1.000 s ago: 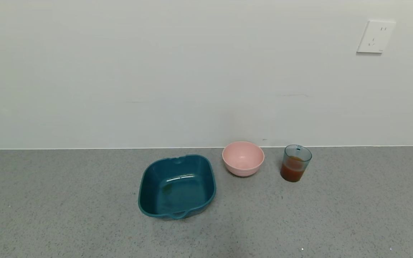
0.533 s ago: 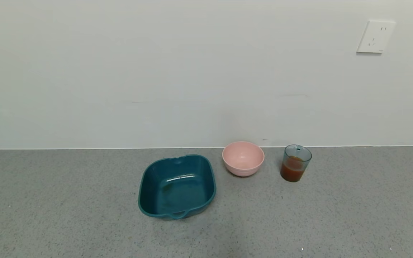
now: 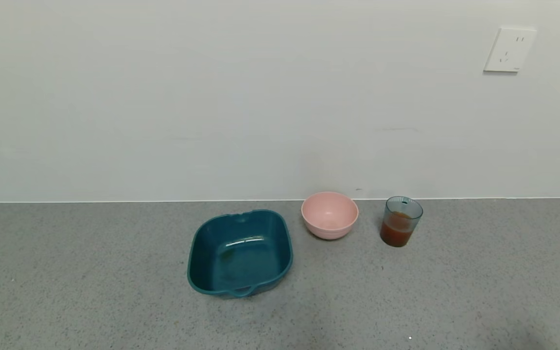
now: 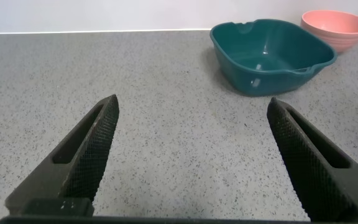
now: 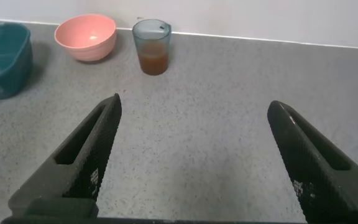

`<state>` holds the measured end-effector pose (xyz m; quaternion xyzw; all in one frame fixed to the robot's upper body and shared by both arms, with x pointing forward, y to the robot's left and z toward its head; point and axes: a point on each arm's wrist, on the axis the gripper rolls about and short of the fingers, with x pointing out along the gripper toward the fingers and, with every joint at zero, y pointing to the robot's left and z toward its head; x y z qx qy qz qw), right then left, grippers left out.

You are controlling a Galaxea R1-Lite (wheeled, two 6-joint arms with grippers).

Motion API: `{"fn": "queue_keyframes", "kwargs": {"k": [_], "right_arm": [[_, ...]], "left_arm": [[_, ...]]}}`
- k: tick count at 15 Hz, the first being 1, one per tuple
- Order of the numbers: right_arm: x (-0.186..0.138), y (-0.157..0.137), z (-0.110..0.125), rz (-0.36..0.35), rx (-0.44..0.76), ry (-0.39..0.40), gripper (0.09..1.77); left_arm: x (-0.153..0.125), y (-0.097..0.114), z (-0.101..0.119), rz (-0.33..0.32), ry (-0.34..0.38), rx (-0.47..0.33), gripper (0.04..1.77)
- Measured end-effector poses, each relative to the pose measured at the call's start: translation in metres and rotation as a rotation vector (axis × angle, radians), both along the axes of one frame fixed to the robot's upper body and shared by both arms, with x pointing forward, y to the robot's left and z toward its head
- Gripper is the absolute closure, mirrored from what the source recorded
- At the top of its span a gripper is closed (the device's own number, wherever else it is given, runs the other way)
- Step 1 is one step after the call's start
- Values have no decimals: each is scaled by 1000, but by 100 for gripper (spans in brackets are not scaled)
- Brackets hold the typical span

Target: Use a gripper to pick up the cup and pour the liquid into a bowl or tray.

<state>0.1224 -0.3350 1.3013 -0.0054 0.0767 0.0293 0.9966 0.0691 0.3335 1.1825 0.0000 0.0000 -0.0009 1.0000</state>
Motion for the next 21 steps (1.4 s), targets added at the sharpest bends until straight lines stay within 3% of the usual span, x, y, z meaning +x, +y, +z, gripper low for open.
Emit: {"fn": "queue_keyframes", "kwargs": {"k": [2,5,8,12,17,21], "right_arm": [[31,2,13,27,1,65,15],[86,7,13,59,-4,153,15],[137,17,-7,98,-17,265,15],[191,36,-44,131,-40,346,15],[234,66,-90,154,-60,367,15],[262,79,-121,119,-74,349,15]], "left_arm": [[0,0,0,0,0,0,9],[0,0,0,0,0,0,9],[0,0,0,0,0,0,9],[0,0,0,0,0,0,9],[0,0,0,0,0,0,9],[0,0,0,0,0,0,9]]}}
